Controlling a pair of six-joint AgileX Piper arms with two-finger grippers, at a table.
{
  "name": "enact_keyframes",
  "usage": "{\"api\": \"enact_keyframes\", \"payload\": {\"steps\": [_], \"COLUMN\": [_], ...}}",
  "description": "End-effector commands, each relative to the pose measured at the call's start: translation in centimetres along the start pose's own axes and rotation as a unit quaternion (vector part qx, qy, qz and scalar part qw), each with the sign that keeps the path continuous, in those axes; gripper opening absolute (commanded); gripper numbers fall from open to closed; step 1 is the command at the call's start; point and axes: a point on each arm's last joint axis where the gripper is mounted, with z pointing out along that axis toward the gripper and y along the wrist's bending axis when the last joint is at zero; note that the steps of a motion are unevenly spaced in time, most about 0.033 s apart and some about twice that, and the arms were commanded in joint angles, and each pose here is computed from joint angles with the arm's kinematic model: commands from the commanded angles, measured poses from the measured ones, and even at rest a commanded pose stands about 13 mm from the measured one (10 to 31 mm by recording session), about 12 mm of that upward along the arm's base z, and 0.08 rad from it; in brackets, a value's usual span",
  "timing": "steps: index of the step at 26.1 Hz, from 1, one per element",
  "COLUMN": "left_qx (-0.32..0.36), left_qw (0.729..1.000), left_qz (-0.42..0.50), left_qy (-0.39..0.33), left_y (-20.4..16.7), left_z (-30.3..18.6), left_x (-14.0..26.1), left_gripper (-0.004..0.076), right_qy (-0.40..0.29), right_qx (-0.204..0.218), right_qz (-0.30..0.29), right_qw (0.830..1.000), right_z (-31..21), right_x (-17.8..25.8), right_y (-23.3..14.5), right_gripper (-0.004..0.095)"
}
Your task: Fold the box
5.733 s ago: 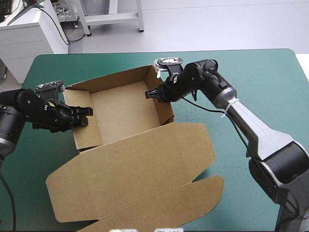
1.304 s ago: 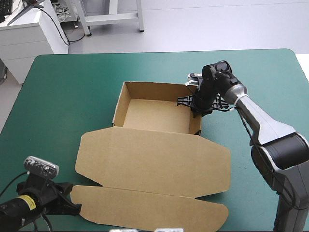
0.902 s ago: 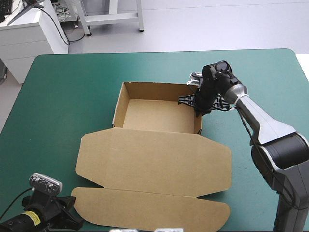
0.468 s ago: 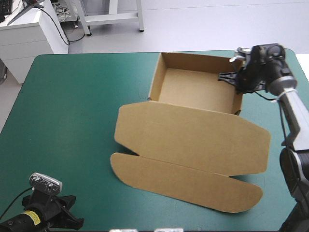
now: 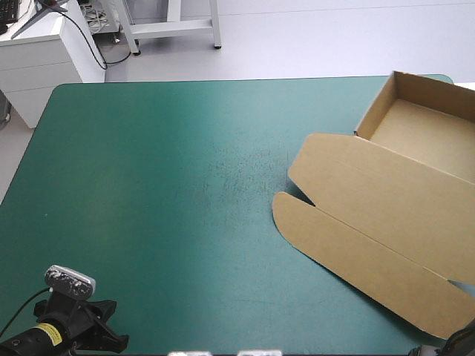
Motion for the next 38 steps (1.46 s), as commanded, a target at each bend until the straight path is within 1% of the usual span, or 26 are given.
{"api": "enact_keyframes", "payload": {"steps": [1,4,6,8,13,14,19,20,21,23,25,26,27,28,32,35,38], "left_qx": [0.006,0.006,0.006,0.006,0.006,0.006,0.006,0.006,0.006,0.006,0.007,0.007,0.007,0.007,0.008,0.008,0.008], "left_qw": [0.999,0.999,0.999,0.999,0.999,0.999,0.999,0.999,0.999,0.999,0.999,0.999,0.999,0.999,0.999,0.999,0.999], "left_qz": [-0.008,-0.008,-0.008,-0.008,-0.008,-0.008,-0.008,-0.008,-0.008,-0.008,-0.006,-0.007,-0.007,-0.007,-0.008,-0.008,-0.008], "left_qy": [-0.034,-0.034,-0.034,-0.034,-0.034,-0.034,-0.034,-0.034,-0.034,-0.034,-0.034,-0.034,-0.034,-0.034,-0.034,-0.034,-0.034], "left_y": [-0.1,-0.1,-0.1,-0.1,-0.1,-0.1,-0.1,-0.1,-0.1,-0.1,-0.2,-0.2,-0.2,-0.2,-0.2,-0.2,-0.2], "left_z": [-0.4,-0.4,-0.4,-0.4,-0.4,-0.4,-0.4,-0.4,-0.4,-0.4,-0.4,-0.4,-0.4,-0.4,-0.4,-0.4,-0.4], "left_x": [-1.0,-1.0,-1.0,-1.0,-1.0,-1.0,-1.0,-1.0,-1.0,-1.0,-1.0,-1.0,-1.0,-1.0,-1.0,-1.0,-1.0], "left_gripper": [-0.0008,-0.0008,-0.0008,-0.0008,-0.0008,-0.0008,-0.0008,-0.0008,-0.0008,-0.0008,-0.0008,-0.0008,-0.0008,-0.0008,-0.0008,-0.0008,-0.0008], "right_qy": [-0.032,-0.028,-0.027,-0.016,-0.014,-0.014,-0.036,-0.05,-0.059,-0.089,-0.125,-0.141,-0.153,-0.164,-0.177,-0.174,-0.164], "right_qx": [-0.015,-0.015,-0.019,-0.018,-0.018,-0.018,-0.018,-0.022,-0.028,-0.056,-0.089,-0.103,-0.111,-0.114,-0.129,-0.164,-0.202], "right_qz": [0.029,0.027,0.031,0.031,0.026,0.024,0.014,-0.005,-0.015,-0.034,-0.034,-0.047,-0.054,-0.064,-0.093,-0.143,-0.203], "right_qw": [0.999,0.999,0.999,0.999,0.999,0.999,0.999,0.999,0.998,0.994,0.988,0.984,0.981,0.978,0.971,0.961,0.944], "right_z": [-2.0,-1.6,-1.4,-1.2,-1.0,-1.0,-2.9,-4.2,-4.9,-7.5,-10.8,-12.3,-13.7,-15.1,-17.5,-18.6,-19.0], "right_x": [-0.4,-0.5,-0.5,-0.4,-0.4,-0.4,-0.1,0.1,0.3,0.9,2.1,3.0,4.2,5.8,9.8,13.9,18.3], "right_y": [-2.1,-2.2,-2.1,-2.1,-2.1,-2.1,-2.1,-2.0,-1.9,-1.3,-0.7,-0.3,-0.1,0.2,1.6,3.7,5.2], "right_gripper": [-0.0019,-0.0013,0.0014,0.0089,0.0345,0.0352,0.0351,0.0349,0.0349,0.0329,0.0207,0.0074,-0.0017,0.0005,0.0003,0.0003,0.0003]}}
